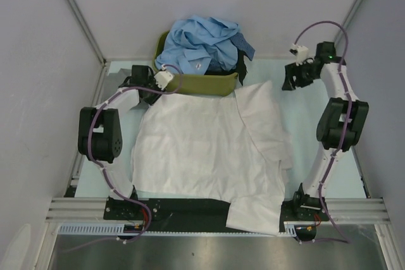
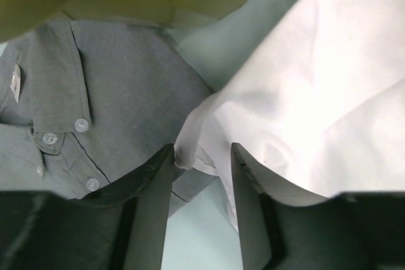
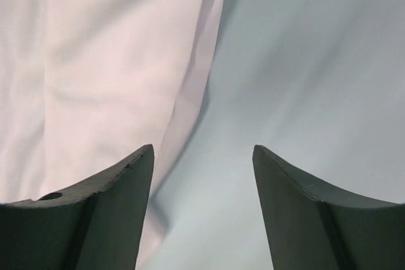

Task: Fold and stack the long sleeve shirts
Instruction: Flatten the shirt out, then fold the shirt

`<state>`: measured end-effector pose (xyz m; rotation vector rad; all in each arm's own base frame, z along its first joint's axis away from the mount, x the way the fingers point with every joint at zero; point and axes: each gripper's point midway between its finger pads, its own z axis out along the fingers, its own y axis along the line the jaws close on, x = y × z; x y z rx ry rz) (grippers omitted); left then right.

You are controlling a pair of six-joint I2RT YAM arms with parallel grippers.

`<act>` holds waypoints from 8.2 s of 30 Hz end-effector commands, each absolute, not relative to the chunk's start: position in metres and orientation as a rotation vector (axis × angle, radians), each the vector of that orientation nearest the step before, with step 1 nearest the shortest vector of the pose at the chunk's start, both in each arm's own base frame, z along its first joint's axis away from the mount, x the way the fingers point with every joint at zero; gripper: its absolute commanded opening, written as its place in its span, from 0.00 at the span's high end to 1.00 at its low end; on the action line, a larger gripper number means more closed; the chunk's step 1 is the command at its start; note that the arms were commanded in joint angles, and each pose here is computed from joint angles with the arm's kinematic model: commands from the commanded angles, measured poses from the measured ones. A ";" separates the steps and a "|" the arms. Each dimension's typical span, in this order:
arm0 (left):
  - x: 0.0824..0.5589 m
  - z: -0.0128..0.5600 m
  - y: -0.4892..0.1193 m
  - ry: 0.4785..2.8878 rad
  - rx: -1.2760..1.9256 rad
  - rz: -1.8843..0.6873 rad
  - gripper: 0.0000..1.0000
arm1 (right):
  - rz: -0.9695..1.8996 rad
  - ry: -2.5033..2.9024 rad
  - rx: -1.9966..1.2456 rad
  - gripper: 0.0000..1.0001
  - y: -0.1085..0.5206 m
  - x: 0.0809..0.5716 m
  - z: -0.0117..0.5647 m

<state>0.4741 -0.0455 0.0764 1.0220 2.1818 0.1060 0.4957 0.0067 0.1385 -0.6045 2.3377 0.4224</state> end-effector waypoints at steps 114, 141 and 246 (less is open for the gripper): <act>0.521 0.082 -0.038 2.001 1.073 -0.530 0.62 | 0.976 2.281 -0.589 1.00 0.099 0.255 0.307; 0.462 0.134 -0.036 1.799 1.406 -0.363 1.00 | 0.770 2.075 -0.594 1.00 0.106 0.168 0.381; 0.153 0.236 -0.312 1.365 1.292 -0.637 1.00 | 1.374 2.264 -0.712 0.37 0.166 0.235 0.250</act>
